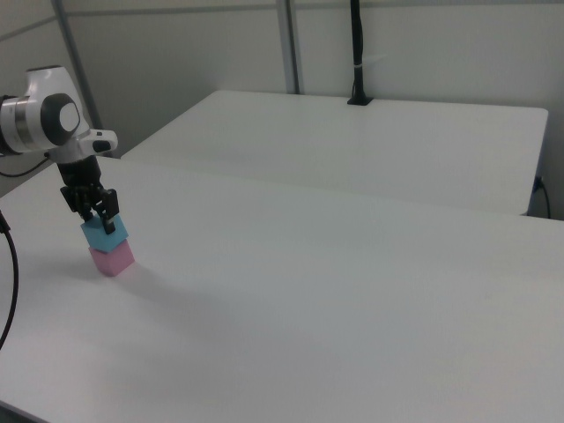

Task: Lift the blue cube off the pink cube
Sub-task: 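Lift the blue cube off the pink cube and carry it aside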

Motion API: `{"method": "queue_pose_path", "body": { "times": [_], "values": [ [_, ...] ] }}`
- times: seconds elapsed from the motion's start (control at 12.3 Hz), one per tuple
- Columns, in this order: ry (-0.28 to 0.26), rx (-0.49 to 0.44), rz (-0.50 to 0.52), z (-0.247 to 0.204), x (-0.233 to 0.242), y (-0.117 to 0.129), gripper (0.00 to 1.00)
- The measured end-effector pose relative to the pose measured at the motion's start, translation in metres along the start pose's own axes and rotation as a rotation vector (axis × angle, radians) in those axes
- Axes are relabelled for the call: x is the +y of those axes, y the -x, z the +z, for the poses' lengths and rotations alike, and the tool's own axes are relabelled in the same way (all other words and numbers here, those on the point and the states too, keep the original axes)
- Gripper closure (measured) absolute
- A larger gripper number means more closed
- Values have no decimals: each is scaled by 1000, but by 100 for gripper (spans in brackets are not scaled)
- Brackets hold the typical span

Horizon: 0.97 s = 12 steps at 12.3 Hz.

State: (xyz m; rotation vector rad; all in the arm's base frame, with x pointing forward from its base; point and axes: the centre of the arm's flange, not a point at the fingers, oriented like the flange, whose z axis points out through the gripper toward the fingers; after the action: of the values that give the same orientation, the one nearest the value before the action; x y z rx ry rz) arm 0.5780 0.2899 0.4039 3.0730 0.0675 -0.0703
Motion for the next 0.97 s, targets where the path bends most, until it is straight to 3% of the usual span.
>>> {"method": "queue_pose_path", "body": {
  "times": [0.24,0.41,0.73,0.97],
  "values": [
    [34,-42,-55,-23,16,11,44],
    [61,-80,-80,-50,51,19,44],
    [69,-169,-148,-40,131,14,44],
    [46,-200,-147,-30,228,5,44]
  ]
}}
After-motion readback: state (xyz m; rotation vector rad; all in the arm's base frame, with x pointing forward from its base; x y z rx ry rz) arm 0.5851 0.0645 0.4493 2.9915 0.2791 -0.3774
